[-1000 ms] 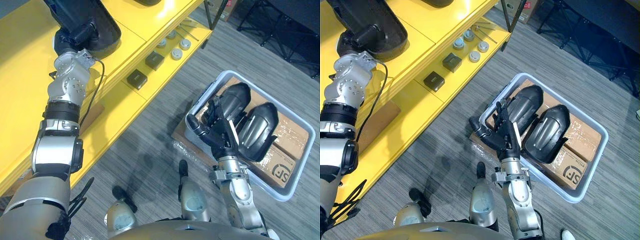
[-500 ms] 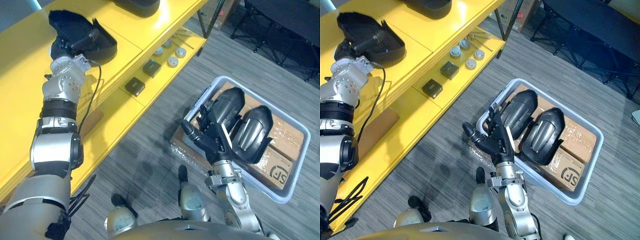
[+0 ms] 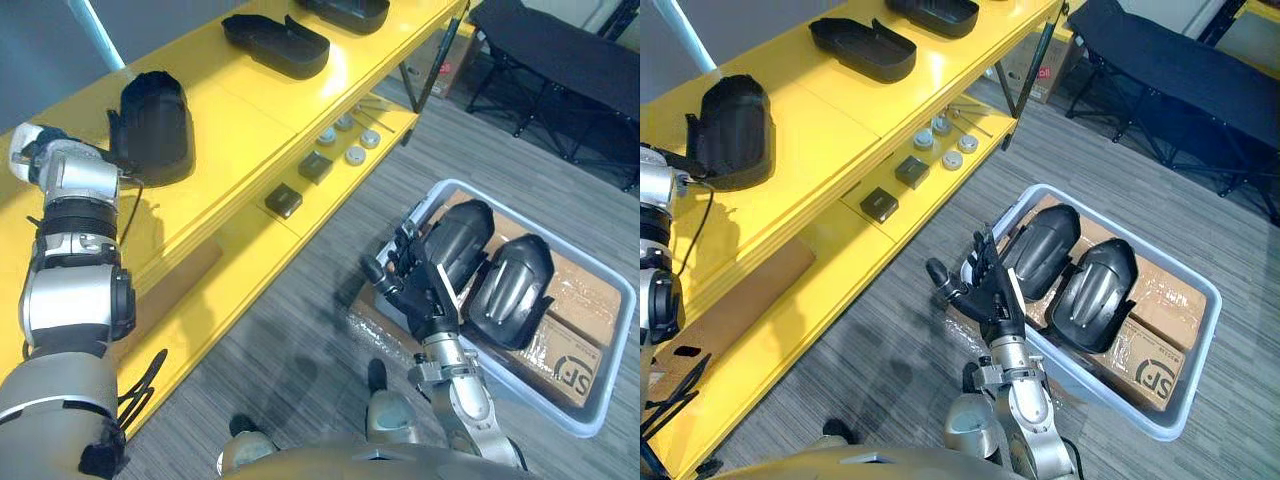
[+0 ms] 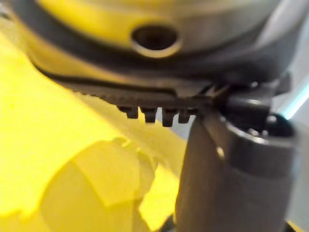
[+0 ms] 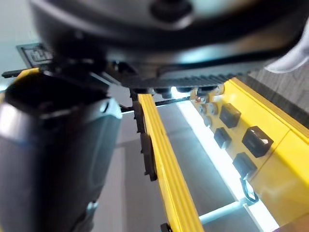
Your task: Walk over and take three plastic housings, then place them on the shelf
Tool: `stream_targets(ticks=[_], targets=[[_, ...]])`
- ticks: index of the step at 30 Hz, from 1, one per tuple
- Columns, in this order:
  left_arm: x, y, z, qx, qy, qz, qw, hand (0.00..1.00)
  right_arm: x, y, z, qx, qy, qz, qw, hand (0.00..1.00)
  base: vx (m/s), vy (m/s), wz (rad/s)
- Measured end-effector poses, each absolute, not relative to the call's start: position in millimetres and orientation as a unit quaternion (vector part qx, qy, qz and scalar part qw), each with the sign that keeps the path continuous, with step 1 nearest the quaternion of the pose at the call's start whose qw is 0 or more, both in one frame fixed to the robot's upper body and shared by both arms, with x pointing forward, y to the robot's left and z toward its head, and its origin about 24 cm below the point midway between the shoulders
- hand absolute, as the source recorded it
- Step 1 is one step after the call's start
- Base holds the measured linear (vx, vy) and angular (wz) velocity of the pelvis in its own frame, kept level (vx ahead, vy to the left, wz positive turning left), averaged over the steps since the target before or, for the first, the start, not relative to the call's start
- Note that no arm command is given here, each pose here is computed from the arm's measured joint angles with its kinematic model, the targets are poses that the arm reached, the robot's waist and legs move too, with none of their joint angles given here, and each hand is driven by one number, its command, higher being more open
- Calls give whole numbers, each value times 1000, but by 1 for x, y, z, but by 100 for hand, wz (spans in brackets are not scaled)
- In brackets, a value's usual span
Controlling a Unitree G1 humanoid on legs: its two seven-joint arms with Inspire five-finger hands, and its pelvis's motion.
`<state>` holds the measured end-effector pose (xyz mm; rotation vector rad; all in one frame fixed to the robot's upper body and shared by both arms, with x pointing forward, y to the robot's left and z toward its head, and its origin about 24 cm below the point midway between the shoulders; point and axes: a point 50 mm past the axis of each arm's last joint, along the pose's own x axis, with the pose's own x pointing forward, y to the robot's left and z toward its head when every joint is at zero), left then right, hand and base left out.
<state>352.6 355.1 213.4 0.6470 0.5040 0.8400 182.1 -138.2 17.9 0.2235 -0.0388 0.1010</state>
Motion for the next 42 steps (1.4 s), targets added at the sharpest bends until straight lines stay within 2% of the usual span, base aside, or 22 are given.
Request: stream_targets(ticks=[3, 8, 11, 15, 17, 18, 21, 23, 24, 26, 30, 32, 35, 39, 42], targets=[[353, 355, 213, 284, 230, 400, 841, 100, 182, -139, 15, 110, -16, 49, 993, 100, -11, -3, 0], [366, 340, 210, 169, 167, 370, 898, 100, 182, -139, 16, 109, -18, 47, 993, 100, -33, -13, 8], [373, 331, 224, 102, 57, 390, 913, 100, 183, -140, 20, 113, -34, 38, 992, 100, -8, -14, 11], [372, 322, 255, 59, -75, 401, 911, 100, 188, -140, 23, 158, -42, 54, 985, 100, 7, -2, 14], [356, 304, 272, 55, -193, 358, 912, 100, 192, -136, 28, 164, -54, 83, 982, 100, 27, -5, 40], [349, 299, 274, 46, -221, 340, 913, 100, 193, -134, 30, 162, -57, 88, 981, 100, 41, 3, 42], [298, 269, 248, -1, -319, 258, 912, 100, 205, -126, 37, 141, -62, 113, 982, 100, 37, -1, 50], [252, 253, 193, -42, -299, 235, 924, 100, 216, -126, 44, 129, -71, 124, 981, 100, 39, -8, 73], [242, 252, 177, -50, -278, 239, 929, 100, 219, -128, 46, 126, -73, 125, 981, 100, 27, -12, 70], [206, 263, 119, -54, -179, 286, 940, 100, 233, -134, 58, 112, -88, 127, 982, 100, -23, -31, 84], [153, 277, 68, -91, -85, 342, 932, 100, 258, -144, 84, 85, -134, 121, 980, 100, -40, -17, 53], [141, 274, 60, -129, -83, 335, 929, 100, 273, -138, 97, 78, -153, 112, 979, 100, -10, 1, 34], [141, 258, 61, -177, -111, 283, 936, 100, 291, -127, 114, 48, -173, 96, 979, 100, -20, 3, 35], [145, 245, 77, -190, -157, 227, 942, 100, 291, -125, 111, 66, -162, 74, 982, 100, 2, 1, 35], [147, 241, 84, -192, -173, 207, 944, 100, 282, -141, 95, 70, -138, 41, 987, 100, -24, 38, 54]])
